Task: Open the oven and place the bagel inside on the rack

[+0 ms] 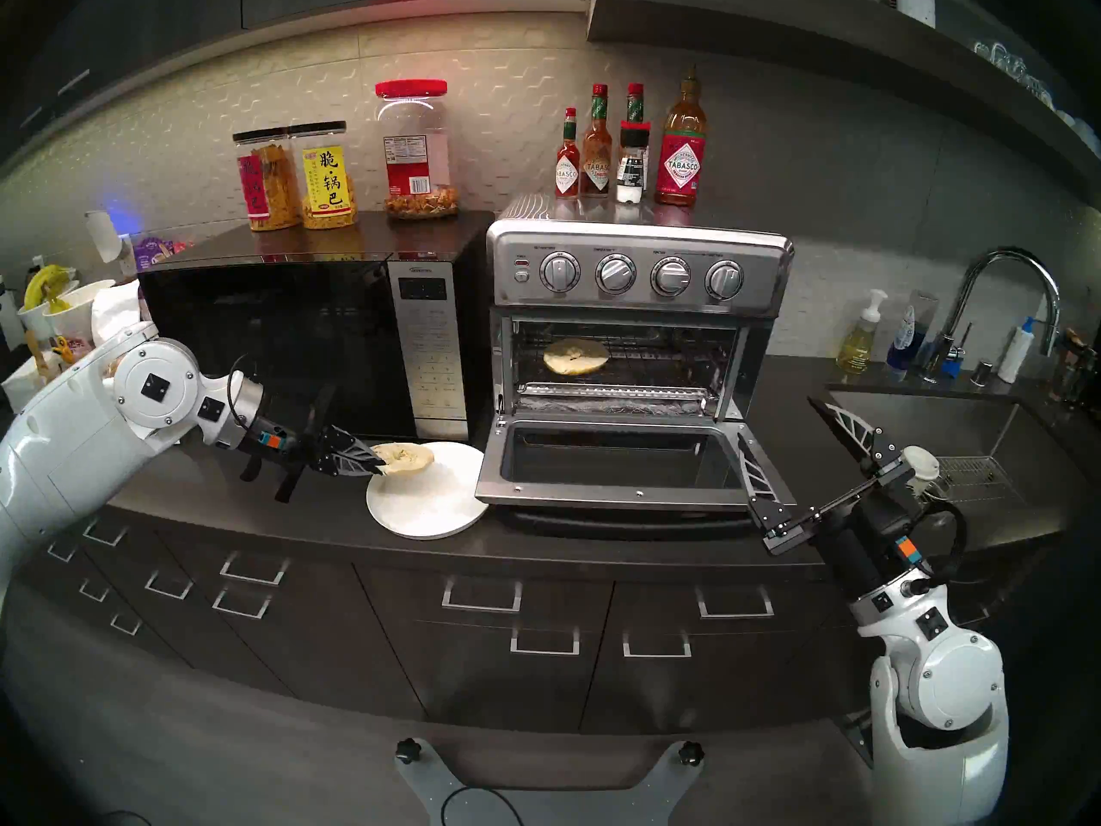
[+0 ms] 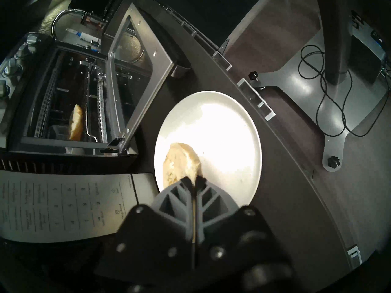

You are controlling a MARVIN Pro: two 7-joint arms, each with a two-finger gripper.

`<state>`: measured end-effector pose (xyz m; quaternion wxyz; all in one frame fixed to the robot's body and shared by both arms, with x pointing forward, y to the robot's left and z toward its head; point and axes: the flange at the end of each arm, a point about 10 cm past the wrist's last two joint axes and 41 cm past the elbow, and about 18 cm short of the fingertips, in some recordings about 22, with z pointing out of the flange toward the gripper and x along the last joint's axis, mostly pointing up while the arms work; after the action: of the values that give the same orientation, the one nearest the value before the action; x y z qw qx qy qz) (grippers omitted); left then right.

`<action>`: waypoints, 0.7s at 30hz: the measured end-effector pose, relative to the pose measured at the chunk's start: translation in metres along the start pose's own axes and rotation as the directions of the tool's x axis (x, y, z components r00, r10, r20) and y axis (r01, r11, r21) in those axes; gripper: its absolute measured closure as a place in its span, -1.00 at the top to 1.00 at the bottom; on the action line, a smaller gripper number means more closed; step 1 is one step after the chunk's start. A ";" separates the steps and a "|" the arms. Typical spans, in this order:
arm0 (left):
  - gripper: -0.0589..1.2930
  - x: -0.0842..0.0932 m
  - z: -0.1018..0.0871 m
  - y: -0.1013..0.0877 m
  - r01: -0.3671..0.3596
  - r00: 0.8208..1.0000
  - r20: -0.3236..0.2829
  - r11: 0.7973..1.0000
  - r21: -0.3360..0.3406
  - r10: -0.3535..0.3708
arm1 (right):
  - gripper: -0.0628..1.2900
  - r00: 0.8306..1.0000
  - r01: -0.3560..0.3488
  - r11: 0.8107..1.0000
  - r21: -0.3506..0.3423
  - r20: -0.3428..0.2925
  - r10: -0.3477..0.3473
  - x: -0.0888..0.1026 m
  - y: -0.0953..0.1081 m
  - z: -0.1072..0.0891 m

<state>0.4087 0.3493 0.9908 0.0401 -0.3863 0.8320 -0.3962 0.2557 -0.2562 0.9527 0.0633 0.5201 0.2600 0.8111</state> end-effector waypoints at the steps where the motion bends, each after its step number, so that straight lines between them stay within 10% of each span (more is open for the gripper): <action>1: -0.90 0.001 -0.002 -0.001 -0.003 1.000 0.004 1.000 0.009 0.003 | 0.92 1.000 0.000 1.000 0.000 0.000 0.000 0.000 0.000 0.000; 21: -0.90 0.064 -0.034 -0.043 -0.170 0.985 0.027 0.972 0.160 0.168 | 0.92 1.000 0.000 1.000 0.000 0.000 0.000 0.000 0.000 0.000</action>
<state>0.3778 0.3109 1.0589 0.1101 -0.3121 0.8268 -0.4548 0.2558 -0.2562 0.9526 0.0633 0.5202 0.2600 0.8110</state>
